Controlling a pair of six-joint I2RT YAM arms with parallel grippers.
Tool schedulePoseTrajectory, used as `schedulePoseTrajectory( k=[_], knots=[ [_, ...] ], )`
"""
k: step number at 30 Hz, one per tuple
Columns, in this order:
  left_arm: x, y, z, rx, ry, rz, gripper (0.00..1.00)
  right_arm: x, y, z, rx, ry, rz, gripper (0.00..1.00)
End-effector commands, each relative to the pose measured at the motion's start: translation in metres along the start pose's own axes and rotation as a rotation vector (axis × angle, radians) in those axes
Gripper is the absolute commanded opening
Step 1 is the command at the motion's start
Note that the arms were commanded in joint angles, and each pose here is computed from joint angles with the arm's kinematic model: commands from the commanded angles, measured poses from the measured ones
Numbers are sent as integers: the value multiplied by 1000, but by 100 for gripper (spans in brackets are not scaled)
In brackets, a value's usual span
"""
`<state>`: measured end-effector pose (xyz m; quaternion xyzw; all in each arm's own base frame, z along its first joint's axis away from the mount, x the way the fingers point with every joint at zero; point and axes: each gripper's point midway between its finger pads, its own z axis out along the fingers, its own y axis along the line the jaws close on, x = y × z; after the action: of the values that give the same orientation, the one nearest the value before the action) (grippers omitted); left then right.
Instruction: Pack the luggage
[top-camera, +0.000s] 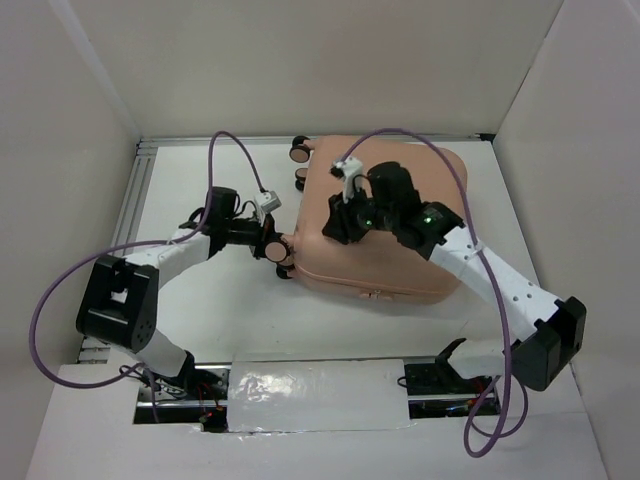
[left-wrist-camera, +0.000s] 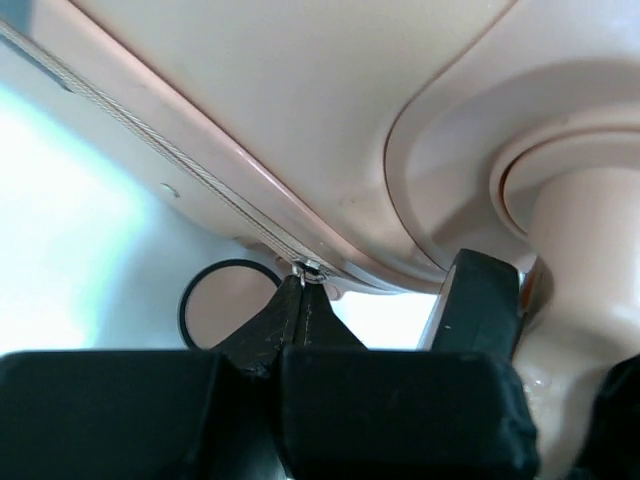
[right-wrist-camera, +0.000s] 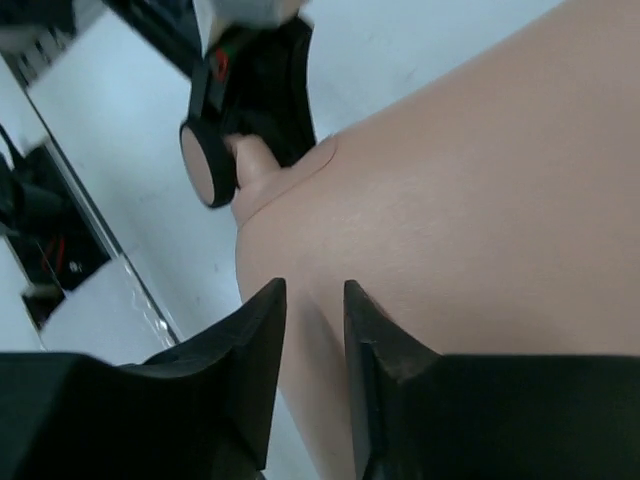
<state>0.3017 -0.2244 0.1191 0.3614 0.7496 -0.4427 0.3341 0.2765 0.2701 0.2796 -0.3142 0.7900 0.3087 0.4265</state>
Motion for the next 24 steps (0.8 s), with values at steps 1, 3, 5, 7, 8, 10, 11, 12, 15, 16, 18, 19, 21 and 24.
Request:
schedulePoseTrajectory(
  k=[1, 3, 5, 7, 8, 10, 11, 12, 15, 16, 18, 19, 21, 24],
  knots=[
    [-26, 0, -4, -67, -70, 25, 0, 11, 10, 14, 41, 12, -38, 34],
    [-22, 3, -4, -94, -81, 17, 0, 24, 27, 28, 21, 61, -71, 33],
    [-25, -3, -4, -97, -109, 0, 0, 33, 37, 37, 3, 90, -86, 30],
    [-20, -3, -3, -132, -140, 1, 0, 42, 52, 37, -20, 121, -115, 30],
    [-19, -5, -3, -146, -154, -25, 0, 48, 53, 38, -21, 134, -129, 28],
    [-13, -16, 1, -157, -164, -30, 0, 58, 67, 36, -58, 170, -140, 27],
    [-14, -21, 2, -158, -175, -19, 0, 63, 71, 34, -67, 175, -145, 27],
    [-10, -29, 7, -147, -164, -9, 0, 65, 75, 28, -76, 168, -143, 27],
    [-5, -34, 8, -181, -147, -2, 0, 79, 83, 27, -91, 183, -120, 27],
    [-2, -35, 7, -181, -145, -4, 0, 80, 81, 25, -81, 181, -121, 27],
    [2, -40, 3, -188, -151, -39, 0, 92, 76, 31, -67, 202, -119, 27],
    [2, -45, 3, -180, -153, -31, 0, 99, 74, 37, -63, 226, -117, 27],
    [2, -48, -3, -200, -176, -43, 0, 107, 68, 45, -44, 256, -127, 24],
    [8, -60, -5, -176, -192, -78, 0, 105, 57, 63, 14, 232, -125, 23]
  ],
)
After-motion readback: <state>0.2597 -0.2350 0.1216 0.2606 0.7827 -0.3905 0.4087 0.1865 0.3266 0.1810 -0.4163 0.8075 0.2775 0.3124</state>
